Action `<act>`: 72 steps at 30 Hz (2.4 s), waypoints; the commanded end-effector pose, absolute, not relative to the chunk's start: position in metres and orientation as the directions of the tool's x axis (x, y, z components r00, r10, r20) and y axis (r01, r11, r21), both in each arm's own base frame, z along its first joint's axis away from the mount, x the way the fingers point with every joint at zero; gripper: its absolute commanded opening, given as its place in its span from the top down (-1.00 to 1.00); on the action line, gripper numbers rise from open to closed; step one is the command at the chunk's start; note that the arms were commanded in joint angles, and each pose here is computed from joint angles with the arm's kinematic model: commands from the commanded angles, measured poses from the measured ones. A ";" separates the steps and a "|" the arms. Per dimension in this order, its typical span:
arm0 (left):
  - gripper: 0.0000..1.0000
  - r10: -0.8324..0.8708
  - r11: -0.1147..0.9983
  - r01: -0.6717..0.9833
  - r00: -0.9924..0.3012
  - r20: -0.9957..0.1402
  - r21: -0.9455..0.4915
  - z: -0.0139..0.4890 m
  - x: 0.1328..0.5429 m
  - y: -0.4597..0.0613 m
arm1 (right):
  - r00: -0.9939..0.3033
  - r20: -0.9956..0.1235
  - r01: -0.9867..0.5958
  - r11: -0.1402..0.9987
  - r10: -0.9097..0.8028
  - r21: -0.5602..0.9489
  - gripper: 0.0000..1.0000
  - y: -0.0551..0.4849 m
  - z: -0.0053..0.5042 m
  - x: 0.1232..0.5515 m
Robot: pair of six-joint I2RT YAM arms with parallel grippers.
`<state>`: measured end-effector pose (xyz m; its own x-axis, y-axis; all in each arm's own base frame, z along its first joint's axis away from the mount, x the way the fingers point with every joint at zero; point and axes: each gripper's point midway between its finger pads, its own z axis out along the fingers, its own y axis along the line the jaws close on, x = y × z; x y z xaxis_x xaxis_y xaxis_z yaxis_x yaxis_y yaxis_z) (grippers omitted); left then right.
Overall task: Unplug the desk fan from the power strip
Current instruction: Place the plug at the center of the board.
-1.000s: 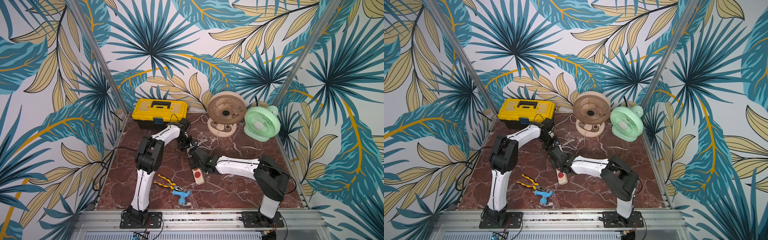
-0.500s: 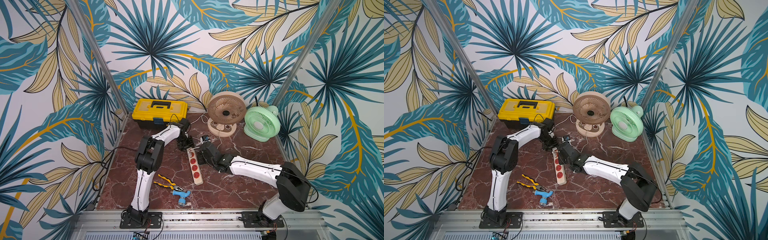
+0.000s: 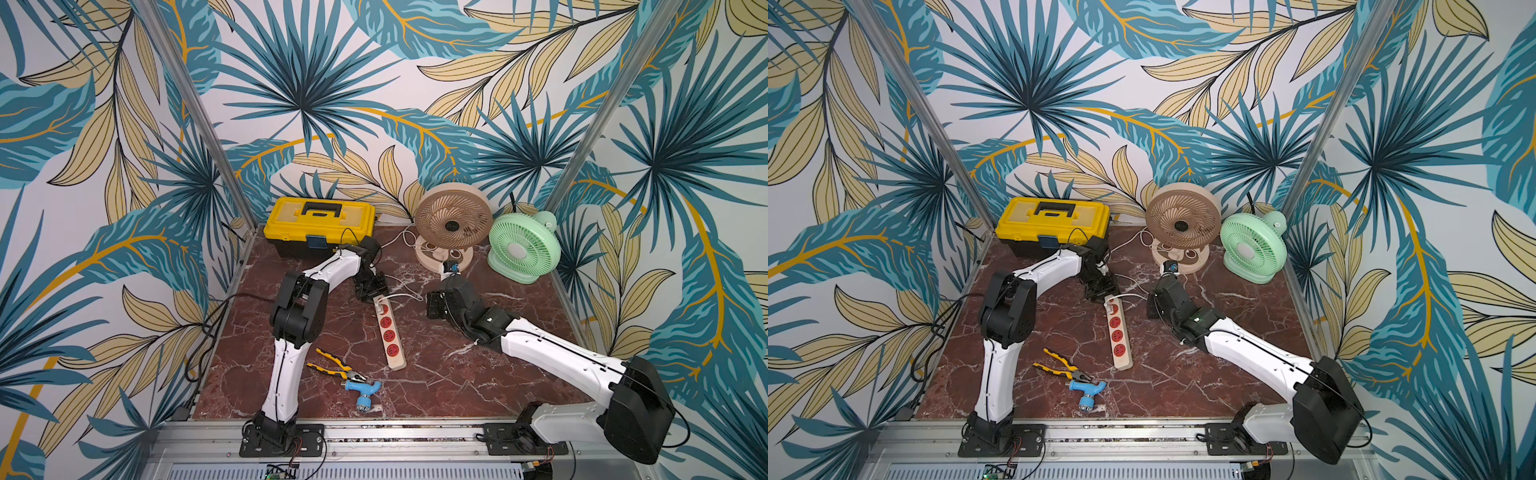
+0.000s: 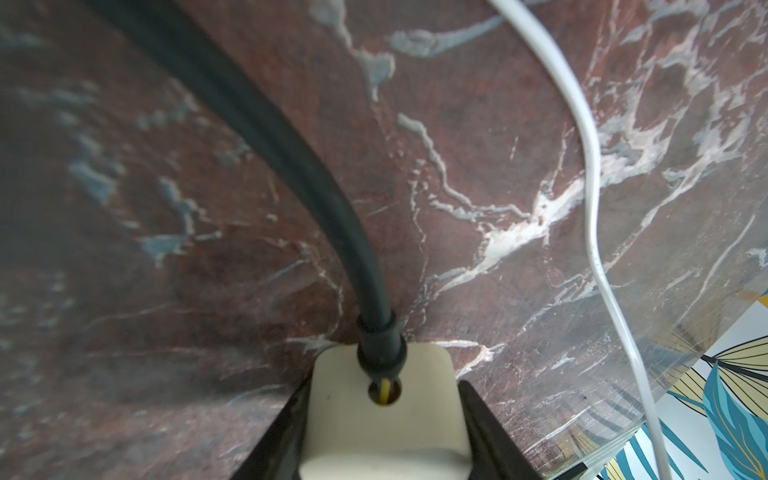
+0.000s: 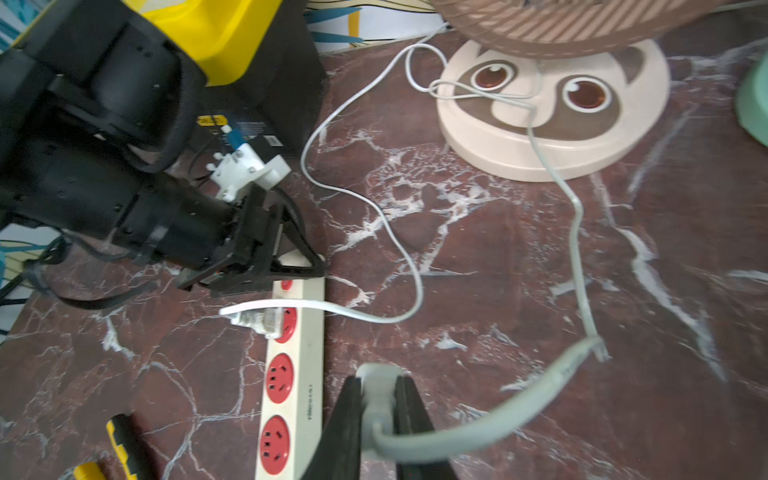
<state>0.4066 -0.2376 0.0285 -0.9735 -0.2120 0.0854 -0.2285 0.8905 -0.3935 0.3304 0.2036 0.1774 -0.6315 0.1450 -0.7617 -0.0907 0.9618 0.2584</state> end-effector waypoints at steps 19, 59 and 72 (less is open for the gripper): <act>1.00 -0.225 0.960 -0.242 -0.966 0.130 -0.139 -0.058 0.385 -0.193 | -0.734 -0.675 0.022 0.996 0.071 0.081 1.00 0.158 0.118 0.410; 1.00 -0.241 0.963 -0.254 -0.962 0.127 -0.094 -0.053 0.385 -0.192 | -0.800 -0.593 0.038 0.995 0.086 0.093 -0.36 0.170 0.094 0.470; 1.00 -0.314 0.946 -0.323 -0.930 0.189 -0.019 -0.066 0.377 -0.187 | -0.736 -0.676 -0.113 0.977 0.040 0.180 -0.33 0.219 0.148 0.415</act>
